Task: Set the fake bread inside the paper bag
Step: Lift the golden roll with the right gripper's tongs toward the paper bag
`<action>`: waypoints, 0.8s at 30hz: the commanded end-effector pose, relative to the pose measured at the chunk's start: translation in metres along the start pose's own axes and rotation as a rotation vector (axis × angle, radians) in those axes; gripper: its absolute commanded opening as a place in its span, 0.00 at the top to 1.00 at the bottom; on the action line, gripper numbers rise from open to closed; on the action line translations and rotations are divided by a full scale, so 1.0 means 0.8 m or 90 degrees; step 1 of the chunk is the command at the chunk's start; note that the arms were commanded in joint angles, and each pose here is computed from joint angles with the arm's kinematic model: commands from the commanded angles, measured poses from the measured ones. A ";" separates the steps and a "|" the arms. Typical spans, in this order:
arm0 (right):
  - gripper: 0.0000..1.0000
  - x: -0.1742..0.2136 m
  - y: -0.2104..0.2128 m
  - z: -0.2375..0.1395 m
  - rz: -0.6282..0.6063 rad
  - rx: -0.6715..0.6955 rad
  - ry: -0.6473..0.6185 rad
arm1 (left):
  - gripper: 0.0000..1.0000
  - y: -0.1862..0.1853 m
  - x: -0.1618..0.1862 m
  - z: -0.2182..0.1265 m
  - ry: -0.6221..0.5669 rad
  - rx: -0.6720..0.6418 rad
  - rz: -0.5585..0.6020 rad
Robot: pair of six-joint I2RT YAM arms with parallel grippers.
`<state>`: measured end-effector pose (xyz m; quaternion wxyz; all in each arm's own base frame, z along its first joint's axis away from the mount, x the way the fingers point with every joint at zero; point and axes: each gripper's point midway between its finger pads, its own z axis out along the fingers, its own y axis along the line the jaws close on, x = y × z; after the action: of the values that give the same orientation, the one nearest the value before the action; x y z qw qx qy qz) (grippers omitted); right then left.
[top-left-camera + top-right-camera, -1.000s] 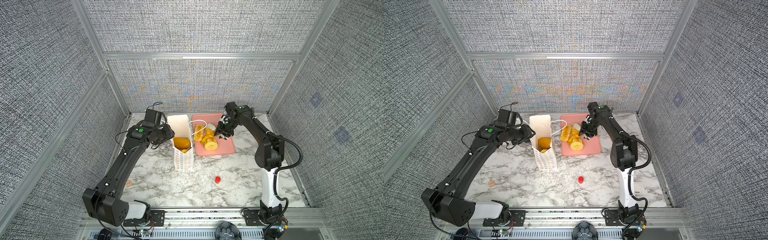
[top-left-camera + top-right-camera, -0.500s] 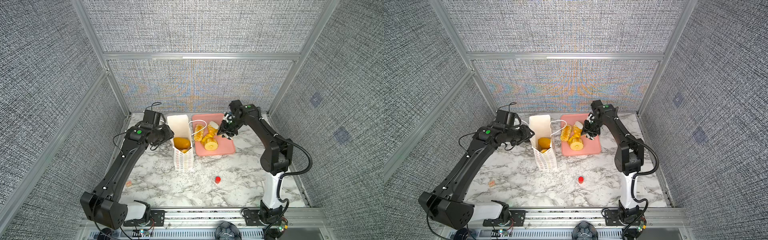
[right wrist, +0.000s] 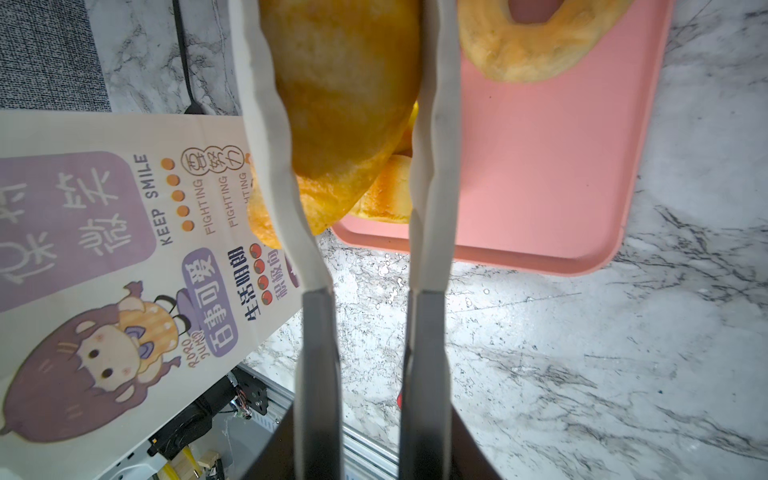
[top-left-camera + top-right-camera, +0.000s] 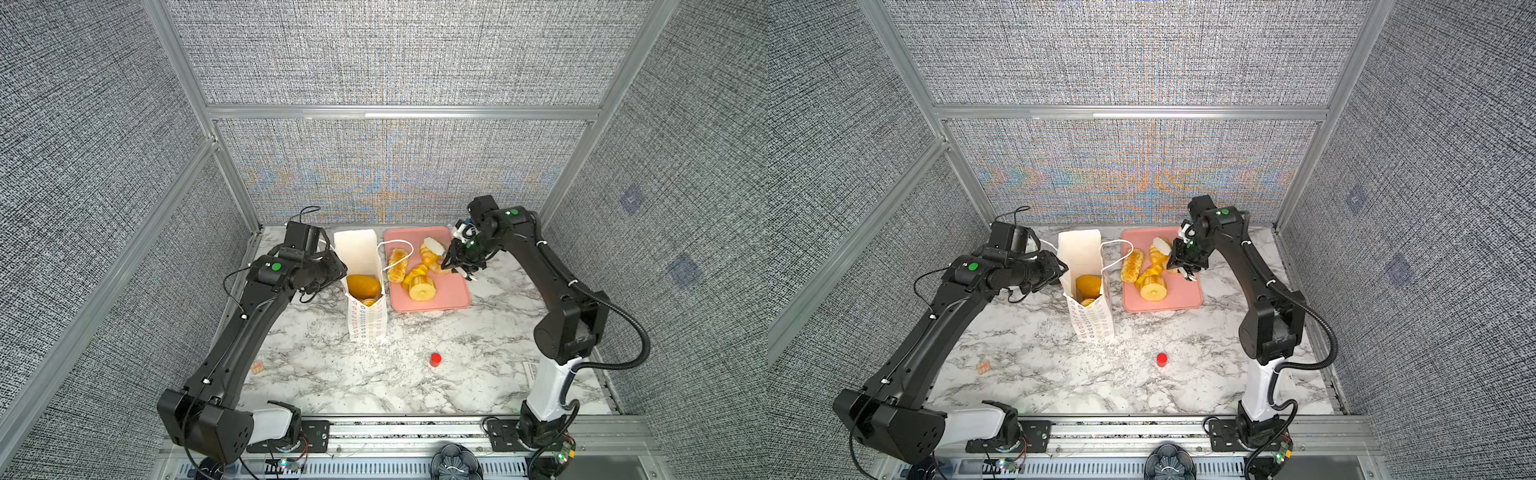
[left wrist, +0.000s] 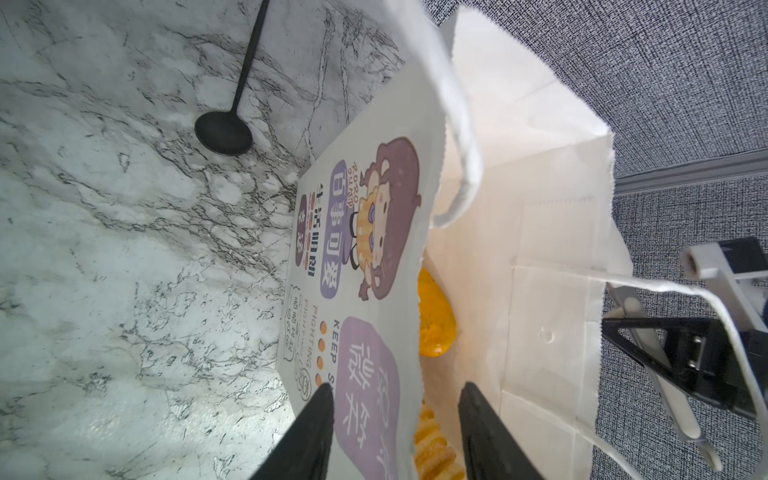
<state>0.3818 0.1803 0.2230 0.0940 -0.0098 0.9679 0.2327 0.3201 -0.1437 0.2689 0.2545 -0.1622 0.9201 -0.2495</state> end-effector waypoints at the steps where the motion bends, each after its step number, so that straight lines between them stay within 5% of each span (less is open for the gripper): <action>1: 0.63 0.002 0.008 -0.025 -0.027 0.004 -0.026 | 0.53 -0.004 -0.006 -0.003 -0.012 0.007 -0.002; 10: 0.63 0.008 0.037 -0.099 -0.079 0.001 -0.109 | 0.73 -0.006 -0.008 -0.003 -0.014 0.011 0.002; 24: 0.63 0.031 0.098 -0.172 -0.183 -0.032 -0.214 | 0.89 -0.011 -0.008 0.003 -0.006 0.020 0.001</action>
<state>0.3303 0.1849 0.3602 0.2617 -0.0923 0.9311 0.2369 0.3252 -0.1471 0.2701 0.2558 -0.1623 0.9180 -0.2560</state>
